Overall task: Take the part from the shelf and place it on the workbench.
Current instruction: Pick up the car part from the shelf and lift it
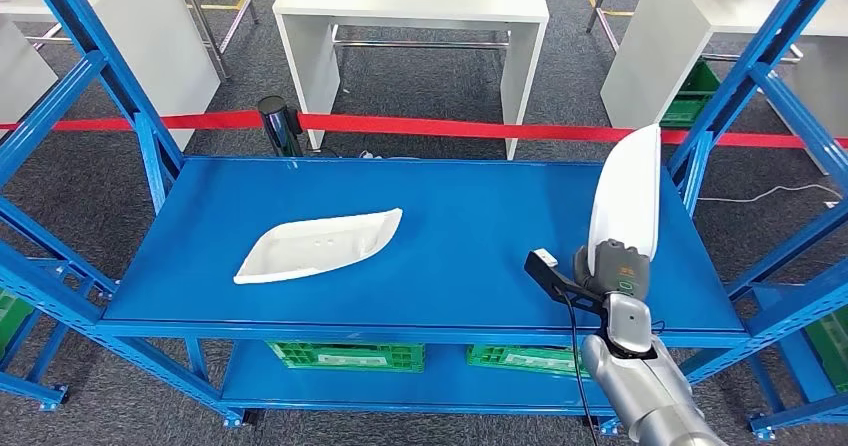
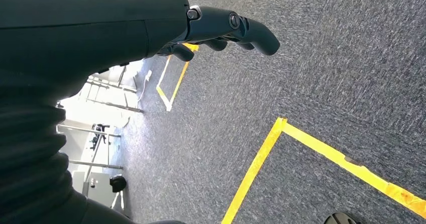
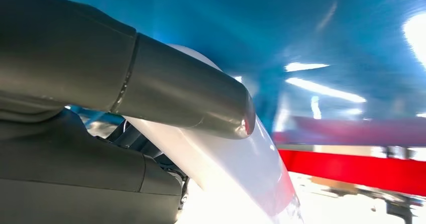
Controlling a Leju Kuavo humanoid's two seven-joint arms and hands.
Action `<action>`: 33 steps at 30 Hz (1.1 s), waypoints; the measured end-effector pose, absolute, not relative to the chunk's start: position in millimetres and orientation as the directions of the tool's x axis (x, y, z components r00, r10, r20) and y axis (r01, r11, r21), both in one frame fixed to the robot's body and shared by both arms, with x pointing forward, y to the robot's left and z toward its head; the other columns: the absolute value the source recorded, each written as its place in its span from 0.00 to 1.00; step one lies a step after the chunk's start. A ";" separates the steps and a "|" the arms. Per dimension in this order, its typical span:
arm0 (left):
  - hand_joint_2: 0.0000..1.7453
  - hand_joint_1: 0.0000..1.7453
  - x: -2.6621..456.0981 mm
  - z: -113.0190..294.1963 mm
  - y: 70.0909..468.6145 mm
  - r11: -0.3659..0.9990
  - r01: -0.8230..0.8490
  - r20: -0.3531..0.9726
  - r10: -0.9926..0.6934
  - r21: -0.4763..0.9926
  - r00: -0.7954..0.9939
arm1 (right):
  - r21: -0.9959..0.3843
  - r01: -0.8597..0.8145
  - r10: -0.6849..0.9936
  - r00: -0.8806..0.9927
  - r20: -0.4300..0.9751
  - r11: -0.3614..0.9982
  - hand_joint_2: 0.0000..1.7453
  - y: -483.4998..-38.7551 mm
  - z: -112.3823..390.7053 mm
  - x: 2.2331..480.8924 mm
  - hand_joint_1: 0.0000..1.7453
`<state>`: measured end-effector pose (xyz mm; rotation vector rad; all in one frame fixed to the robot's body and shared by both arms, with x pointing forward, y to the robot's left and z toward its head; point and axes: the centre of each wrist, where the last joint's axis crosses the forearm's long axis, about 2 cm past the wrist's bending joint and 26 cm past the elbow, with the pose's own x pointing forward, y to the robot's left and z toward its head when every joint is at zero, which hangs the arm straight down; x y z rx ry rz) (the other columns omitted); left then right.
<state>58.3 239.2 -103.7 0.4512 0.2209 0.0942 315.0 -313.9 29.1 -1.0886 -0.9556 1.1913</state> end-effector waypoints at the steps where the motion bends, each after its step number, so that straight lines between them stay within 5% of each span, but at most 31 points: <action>1: 1.00 0.00 58.3 -103.7 239.5 0.896 -0.042 -0.191 0.140 0.442 0.972 | -0.976 -0.205 0.993 0.111 0.049 0.071 0.00 -307.6 31.1 315.3 1.00; 9: 1.00 0.00 59.0 -103.6 240.3 0.893 -0.020 -0.186 0.115 0.450 0.976 | -0.911 -0.057 0.868 -0.284 0.408 0.409 0.00 -214.0 90.4 310.3 1.00; 17: 1.00 0.00 62.5 -103.1 240.7 0.890 -0.006 -0.177 0.097 0.455 0.979 | -0.856 0.047 0.738 -0.532 0.414 0.514 0.00 -175.4 144.8 285.9 1.00; 33: 1.00 0.00 62.3 -103.4 243.3 0.883 0.029 -0.173 0.059 0.469 0.983 | -0.752 0.206 0.609 -0.732 0.307 0.626 0.00 -162.7 159.1 238.1 1.00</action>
